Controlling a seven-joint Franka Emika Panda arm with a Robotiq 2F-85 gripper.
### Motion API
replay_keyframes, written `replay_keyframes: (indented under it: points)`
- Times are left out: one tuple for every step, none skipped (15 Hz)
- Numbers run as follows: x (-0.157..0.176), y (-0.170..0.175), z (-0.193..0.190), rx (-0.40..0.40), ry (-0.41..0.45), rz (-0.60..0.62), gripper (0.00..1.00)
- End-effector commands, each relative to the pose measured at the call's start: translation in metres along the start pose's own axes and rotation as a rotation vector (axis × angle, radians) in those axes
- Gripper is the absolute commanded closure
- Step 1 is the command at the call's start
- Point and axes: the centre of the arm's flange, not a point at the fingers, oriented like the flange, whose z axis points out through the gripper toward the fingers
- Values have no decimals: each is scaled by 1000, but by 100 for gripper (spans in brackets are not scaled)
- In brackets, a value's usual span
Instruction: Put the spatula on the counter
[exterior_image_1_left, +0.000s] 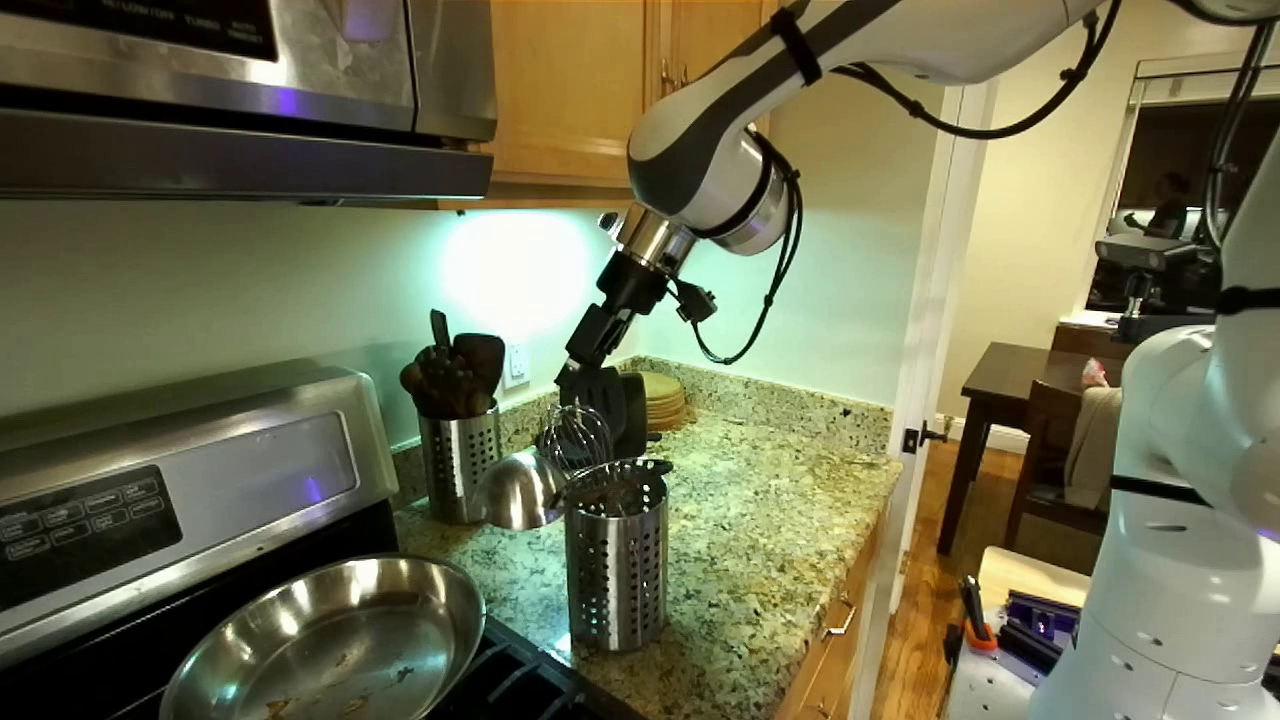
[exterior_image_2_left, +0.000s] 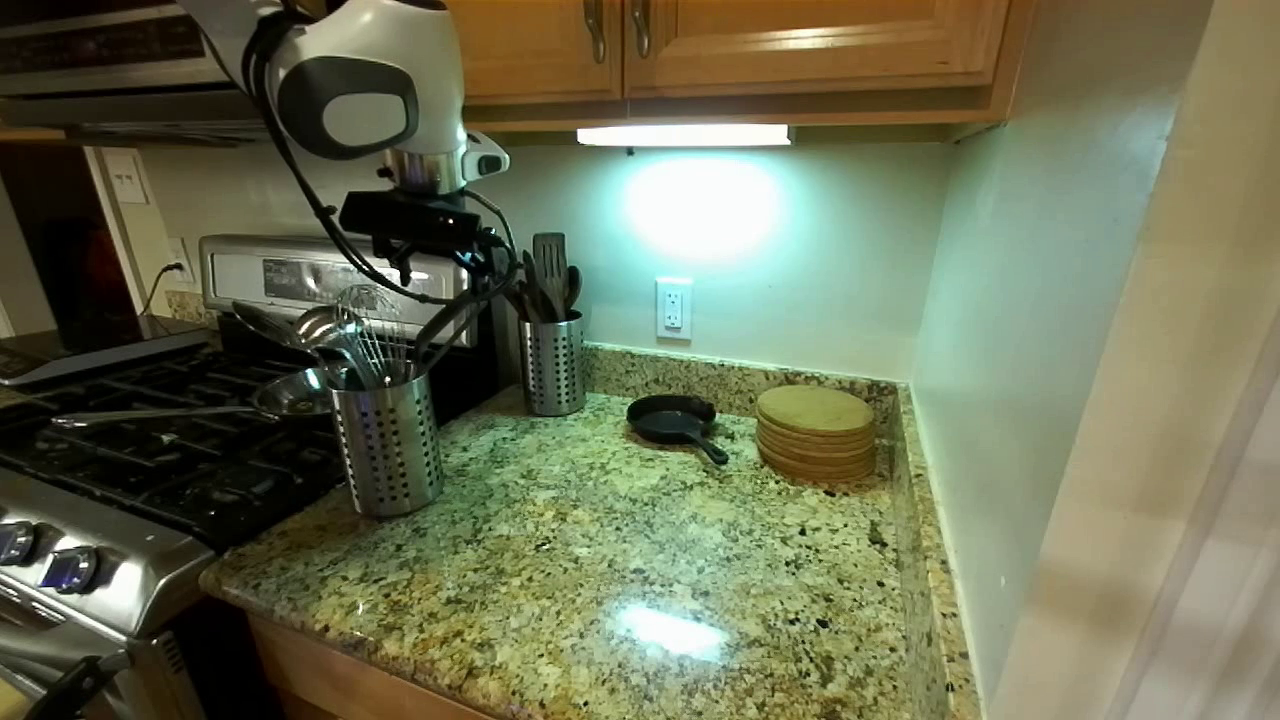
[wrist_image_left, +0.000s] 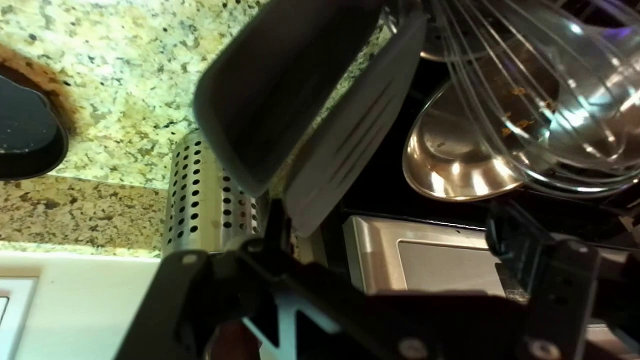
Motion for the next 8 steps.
replay_keyframes:
  points:
    - [-6, -16, -7, 37, -4, 6, 0]
    - [-5, -20, -7, 39, -2, -2, 0]
    - [-3, -23, -6, 40, -2, -7, 0]
    - [-2, -25, -5, 41, -2, -12, 0]
    - [-1, -26, -5, 38, -2, -18, 0]
    - [0, -27, -4, 37, -3, -22, 0]
    - [1, -24, -3, 24, -4, -31, 0]
    - [2, -23, -2, 19, -6, -36, 0]
